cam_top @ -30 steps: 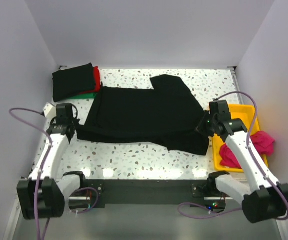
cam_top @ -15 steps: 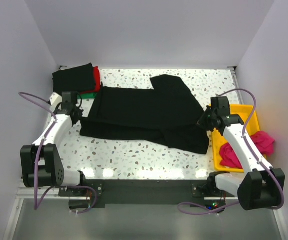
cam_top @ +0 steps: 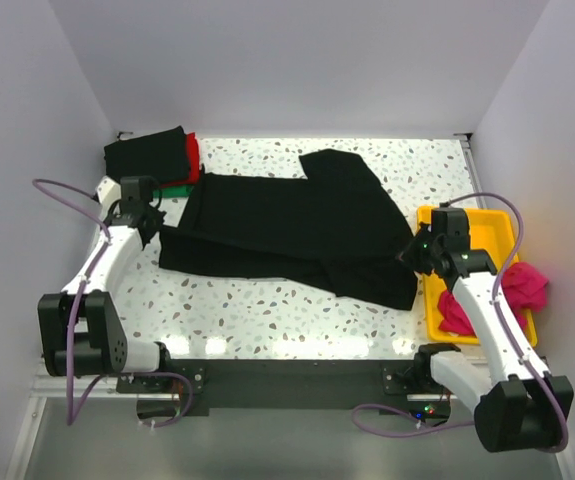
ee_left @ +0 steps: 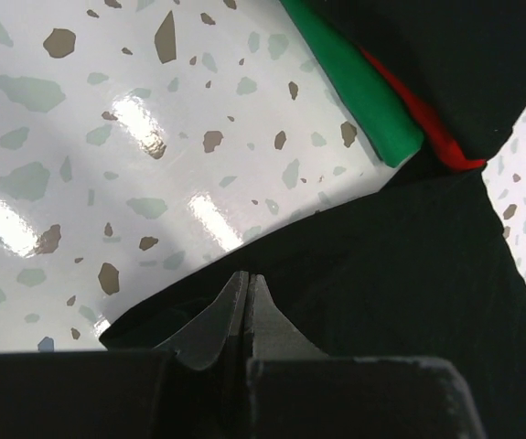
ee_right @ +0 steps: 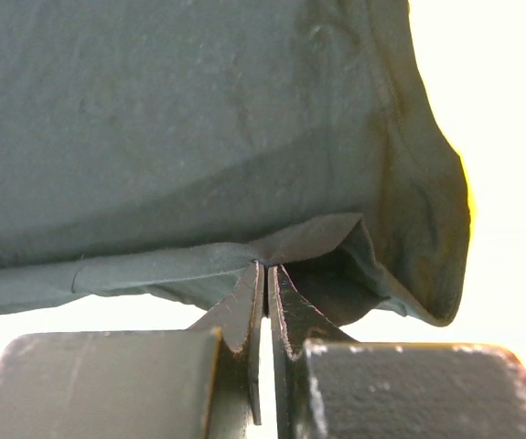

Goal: Fold and stack the t-shirts
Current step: Fold the tshirt

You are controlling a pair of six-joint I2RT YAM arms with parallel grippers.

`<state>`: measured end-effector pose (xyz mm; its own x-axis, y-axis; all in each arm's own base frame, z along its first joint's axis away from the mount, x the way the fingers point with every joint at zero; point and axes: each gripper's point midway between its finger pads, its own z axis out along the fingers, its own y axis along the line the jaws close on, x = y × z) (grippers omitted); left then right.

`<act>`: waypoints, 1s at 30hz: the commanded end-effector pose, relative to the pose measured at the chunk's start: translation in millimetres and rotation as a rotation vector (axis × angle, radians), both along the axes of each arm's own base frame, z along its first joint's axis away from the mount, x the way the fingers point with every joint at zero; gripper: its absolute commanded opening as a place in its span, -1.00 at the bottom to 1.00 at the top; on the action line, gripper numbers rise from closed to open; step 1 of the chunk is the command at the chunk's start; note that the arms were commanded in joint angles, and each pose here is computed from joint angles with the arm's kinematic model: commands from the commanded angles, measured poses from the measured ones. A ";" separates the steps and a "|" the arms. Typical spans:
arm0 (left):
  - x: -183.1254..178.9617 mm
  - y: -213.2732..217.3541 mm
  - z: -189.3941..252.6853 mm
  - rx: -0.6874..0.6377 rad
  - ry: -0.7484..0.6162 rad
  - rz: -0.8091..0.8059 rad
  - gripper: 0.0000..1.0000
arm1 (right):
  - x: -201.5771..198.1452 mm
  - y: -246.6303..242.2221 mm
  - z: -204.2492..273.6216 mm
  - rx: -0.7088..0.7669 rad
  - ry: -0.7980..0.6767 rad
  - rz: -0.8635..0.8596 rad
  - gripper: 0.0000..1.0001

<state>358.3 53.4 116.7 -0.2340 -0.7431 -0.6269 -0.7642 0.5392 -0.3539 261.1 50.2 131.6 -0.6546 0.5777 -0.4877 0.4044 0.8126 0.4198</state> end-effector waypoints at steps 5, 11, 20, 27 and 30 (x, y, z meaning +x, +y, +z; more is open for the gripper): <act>-20.1 13.9 59.6 0.080 -0.142 0.046 -1.00 | -29.4 7.2 9.9 0.043 -0.017 0.044 -1.00; -51.8 25.8 80.2 0.151 -0.160 0.086 -1.00 | -60.0 8.6 29.8 0.058 -0.046 0.060 -1.00; -65.0 27.9 79.4 0.179 -0.149 0.077 -1.00 | -99.5 13.5 34.2 0.092 -0.040 0.086 -1.00; -29.8 25.1 67.2 0.177 -0.104 0.028 -1.00 | -100.6 15.9 24.8 0.100 -0.005 0.097 -1.00; -9.7 19.8 60.6 0.154 -0.091 -0.002 -1.00 | -89.4 12.5 22.7 0.083 -0.003 0.080 -1.00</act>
<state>317.7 70.8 154.9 -0.2157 -0.6600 -0.7196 -0.7683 0.5696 -0.2922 164.1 67.8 157.7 -0.7018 0.5652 -0.4337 0.3240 0.7954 0.5123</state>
